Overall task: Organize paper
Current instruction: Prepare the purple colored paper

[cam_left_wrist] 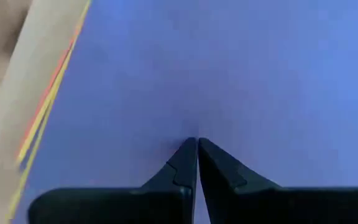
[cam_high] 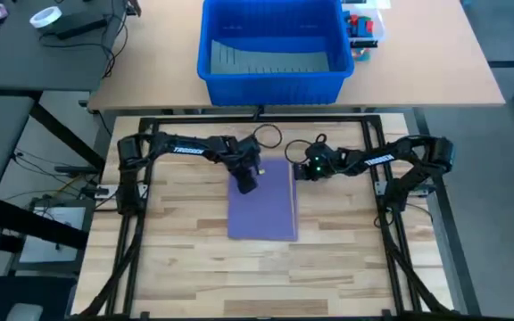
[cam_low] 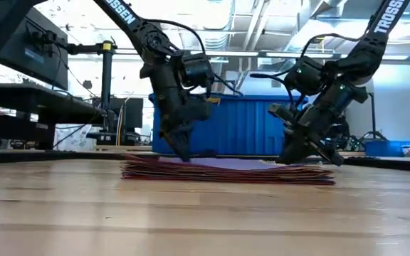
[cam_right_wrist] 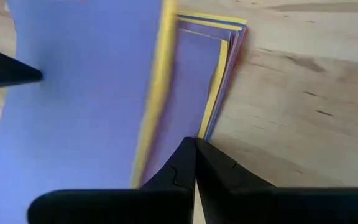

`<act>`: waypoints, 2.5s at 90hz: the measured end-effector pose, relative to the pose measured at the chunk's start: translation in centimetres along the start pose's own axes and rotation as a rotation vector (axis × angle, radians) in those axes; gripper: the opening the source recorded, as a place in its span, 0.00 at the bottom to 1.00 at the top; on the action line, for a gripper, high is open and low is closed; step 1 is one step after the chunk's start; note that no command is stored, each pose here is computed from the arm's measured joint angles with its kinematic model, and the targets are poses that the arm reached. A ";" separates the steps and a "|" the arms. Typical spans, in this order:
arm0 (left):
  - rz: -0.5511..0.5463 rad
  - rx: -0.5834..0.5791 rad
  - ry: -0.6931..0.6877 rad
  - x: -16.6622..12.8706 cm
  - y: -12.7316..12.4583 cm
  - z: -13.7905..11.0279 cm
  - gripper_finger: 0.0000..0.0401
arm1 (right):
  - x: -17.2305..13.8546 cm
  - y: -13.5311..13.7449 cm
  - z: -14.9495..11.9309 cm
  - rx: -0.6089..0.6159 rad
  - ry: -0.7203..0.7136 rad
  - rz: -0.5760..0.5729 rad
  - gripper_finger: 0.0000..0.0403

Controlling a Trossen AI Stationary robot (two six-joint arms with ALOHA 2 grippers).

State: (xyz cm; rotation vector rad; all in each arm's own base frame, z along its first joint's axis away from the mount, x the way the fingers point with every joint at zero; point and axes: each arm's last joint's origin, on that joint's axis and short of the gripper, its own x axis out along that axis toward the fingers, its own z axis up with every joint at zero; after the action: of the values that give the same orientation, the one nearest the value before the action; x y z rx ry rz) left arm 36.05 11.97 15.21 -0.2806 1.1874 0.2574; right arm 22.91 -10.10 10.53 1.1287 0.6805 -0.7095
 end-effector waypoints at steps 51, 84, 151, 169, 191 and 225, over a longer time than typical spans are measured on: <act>0.000 0.022 -0.060 -1.1 -0.4 1.4 0.00 | -1.6 3.4 2.2 -0.057 -0.135 0.163 0.00; -0.043 0.047 -0.111 -1.1 -1.4 1.9 0.00 | 1.7 4.8 2.8 -0.104 -0.034 0.055 0.00; -0.004 0.128 0.010 0.2 -1.7 -0.6 0.00 | 1.6 3.6 2.2 -0.180 0.038 -0.079 0.00; 0.074 0.234 0.183 -0.2 -1.0 -2.1 0.00 | 1.5 3.2 2.3 -0.204 0.055 -0.103 0.00; 0.117 0.365 0.423 -1.0 -0.5 -4.2 0.00 | 0.7 2.7 2.3 -0.252 0.082 -0.153 0.00; 0.039 0.134 0.224 -7.0 -1.1 -3.9 0.00 | -2.3 2.7 4.0 -0.241 -0.010 -0.139 0.00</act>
State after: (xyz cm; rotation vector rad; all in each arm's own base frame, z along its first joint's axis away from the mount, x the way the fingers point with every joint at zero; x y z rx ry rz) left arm 30.61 9.21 20.52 -0.1716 1.4261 0.1821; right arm 24.15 -12.87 14.98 0.8623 0.8191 -0.7290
